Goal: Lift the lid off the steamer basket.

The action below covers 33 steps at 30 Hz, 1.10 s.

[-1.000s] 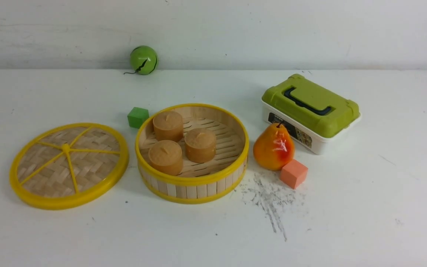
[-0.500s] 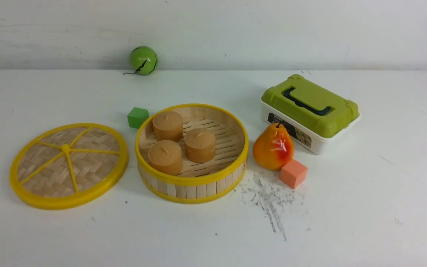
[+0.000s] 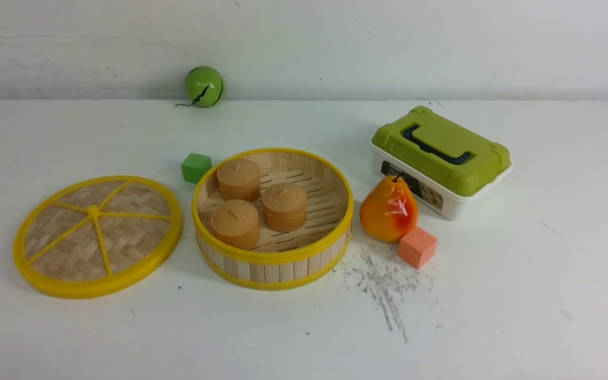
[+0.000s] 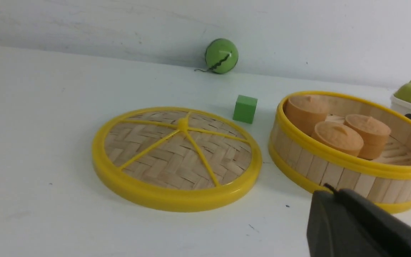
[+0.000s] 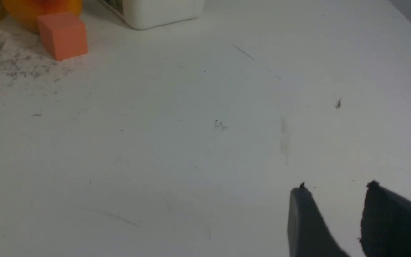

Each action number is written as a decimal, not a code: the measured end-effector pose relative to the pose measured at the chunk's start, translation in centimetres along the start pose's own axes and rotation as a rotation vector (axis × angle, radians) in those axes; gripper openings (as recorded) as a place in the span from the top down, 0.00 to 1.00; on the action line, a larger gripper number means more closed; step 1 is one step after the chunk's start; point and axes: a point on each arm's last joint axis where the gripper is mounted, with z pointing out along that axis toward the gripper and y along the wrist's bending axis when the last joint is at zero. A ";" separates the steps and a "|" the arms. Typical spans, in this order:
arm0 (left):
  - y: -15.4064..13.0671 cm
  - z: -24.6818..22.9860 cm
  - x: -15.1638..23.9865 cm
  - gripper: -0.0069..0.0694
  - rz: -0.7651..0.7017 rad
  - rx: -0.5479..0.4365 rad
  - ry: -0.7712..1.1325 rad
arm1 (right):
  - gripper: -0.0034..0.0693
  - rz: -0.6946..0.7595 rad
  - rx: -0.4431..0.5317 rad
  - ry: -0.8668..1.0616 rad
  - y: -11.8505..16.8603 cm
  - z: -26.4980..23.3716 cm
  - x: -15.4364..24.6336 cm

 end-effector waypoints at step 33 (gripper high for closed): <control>-0.1 -0.3 2.7 0.93 -0.016 0.027 0.284 | 0.62 0.000 0.000 0.000 0.0 0.0 0.0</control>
